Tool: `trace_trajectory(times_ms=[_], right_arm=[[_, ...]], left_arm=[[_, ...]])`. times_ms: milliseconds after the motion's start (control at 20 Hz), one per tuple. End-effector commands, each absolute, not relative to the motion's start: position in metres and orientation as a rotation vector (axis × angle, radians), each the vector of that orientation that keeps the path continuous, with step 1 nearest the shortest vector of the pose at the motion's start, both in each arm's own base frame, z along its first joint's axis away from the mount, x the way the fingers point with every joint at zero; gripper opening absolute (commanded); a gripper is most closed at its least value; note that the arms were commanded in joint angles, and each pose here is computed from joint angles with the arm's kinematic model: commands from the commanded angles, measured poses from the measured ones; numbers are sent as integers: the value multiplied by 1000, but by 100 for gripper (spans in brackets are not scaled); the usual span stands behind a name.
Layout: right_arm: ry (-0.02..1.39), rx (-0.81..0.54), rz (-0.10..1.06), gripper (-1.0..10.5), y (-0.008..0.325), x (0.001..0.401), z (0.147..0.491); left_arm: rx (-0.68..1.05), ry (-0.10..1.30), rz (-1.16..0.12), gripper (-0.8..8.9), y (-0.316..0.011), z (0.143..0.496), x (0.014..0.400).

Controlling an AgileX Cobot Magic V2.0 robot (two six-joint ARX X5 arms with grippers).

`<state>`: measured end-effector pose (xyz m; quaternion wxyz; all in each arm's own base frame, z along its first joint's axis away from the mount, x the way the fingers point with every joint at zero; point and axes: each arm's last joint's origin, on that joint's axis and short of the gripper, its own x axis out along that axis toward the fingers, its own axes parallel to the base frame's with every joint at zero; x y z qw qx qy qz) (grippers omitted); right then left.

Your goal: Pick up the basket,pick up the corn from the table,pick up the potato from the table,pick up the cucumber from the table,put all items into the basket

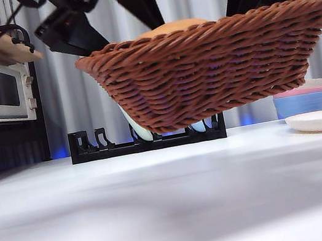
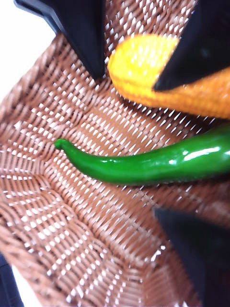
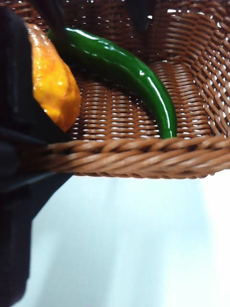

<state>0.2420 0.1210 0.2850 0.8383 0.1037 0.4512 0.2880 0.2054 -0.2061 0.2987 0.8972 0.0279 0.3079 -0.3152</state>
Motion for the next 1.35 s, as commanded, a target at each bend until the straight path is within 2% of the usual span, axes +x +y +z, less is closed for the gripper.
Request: trace_trajectory(times_ms=[50, 200, 400, 700, 800, 950, 1000, 1200, 1350], right_arm=[[917, 253, 596, -12, 123, 248, 286], [900, 309, 547, -12, 126, 268, 274], [966, 402, 464, -12, 129, 298, 238], [1098, 417, 398, -11, 131, 313, 198], [1108, 406, 395, 64, 131, 313, 195], [1075, 344, 380, 448, 129, 313, 198], [1066, 333, 365, 537, 127, 312, 201], [1024, 297, 372, 535, 112, 294, 234], [935, 223, 434, 531, 101, 262, 276]], left_arm=[[19, 565, -671, 471, -194, 323, 191], [-26, 464, -709, 471, -173, 370, 164], [-73, 352, -770, 471, -142, 417, 124], [-133, 281, -805, 470, -109, 436, 91], [-129, 287, -803, 470, -107, 436, 89], [-110, 312, -800, 470, -106, 433, 88], [-105, 322, -798, 470, -106, 432, 88], [-63, 317, -787, 470, -105, 431, 88], [67, 277, -651, 466, -100, 429, 90]])
